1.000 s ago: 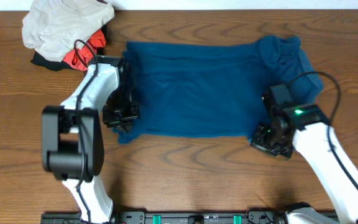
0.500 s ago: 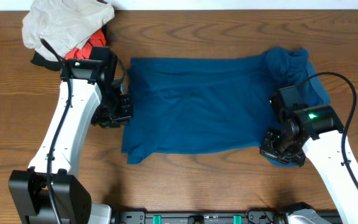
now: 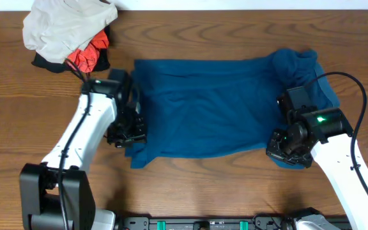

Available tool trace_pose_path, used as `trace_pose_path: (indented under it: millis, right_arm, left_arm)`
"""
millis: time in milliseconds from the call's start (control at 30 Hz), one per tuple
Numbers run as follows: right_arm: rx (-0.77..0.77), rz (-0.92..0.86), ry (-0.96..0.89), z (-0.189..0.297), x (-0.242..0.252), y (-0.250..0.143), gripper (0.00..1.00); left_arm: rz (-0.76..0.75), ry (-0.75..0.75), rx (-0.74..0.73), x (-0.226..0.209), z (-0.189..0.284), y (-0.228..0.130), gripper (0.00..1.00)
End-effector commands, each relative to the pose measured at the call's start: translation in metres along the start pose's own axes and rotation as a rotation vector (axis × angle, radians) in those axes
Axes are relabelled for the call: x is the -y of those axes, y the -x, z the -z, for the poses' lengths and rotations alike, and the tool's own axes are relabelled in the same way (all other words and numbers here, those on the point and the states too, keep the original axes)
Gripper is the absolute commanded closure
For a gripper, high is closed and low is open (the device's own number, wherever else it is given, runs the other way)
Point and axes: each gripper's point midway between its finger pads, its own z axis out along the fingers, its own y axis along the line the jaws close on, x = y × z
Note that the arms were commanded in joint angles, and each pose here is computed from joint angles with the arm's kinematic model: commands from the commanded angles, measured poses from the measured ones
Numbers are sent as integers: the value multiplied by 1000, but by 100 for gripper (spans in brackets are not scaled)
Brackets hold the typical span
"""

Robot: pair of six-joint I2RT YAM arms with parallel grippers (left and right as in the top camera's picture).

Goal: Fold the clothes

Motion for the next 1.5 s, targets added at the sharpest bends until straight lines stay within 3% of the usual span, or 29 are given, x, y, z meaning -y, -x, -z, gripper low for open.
trace_pose_path:
  millis: [0, 933, 1000, 1267, 1467]
  right_arm:
    - [20, 8, -16, 1, 4, 3, 99]
    - [24, 8, -13, 1, 3, 4, 99]
    - [24, 8, -13, 1, 3, 4, 99]
    - [23, 8, -13, 1, 3, 4, 99]
    - [16, 14, -17, 1, 4, 2, 99]
  left_arm:
    - [4, -1, -26, 3, -15, -7, 60]
    - [27, 39, -143, -14, -75, -16, 61]
    - [28, 40, -147, -14, -77, -16, 64]
    - [28, 43, -160, -16, -81, -15, 94]
    - [31, 47, -170, -15, -75, -19, 94]
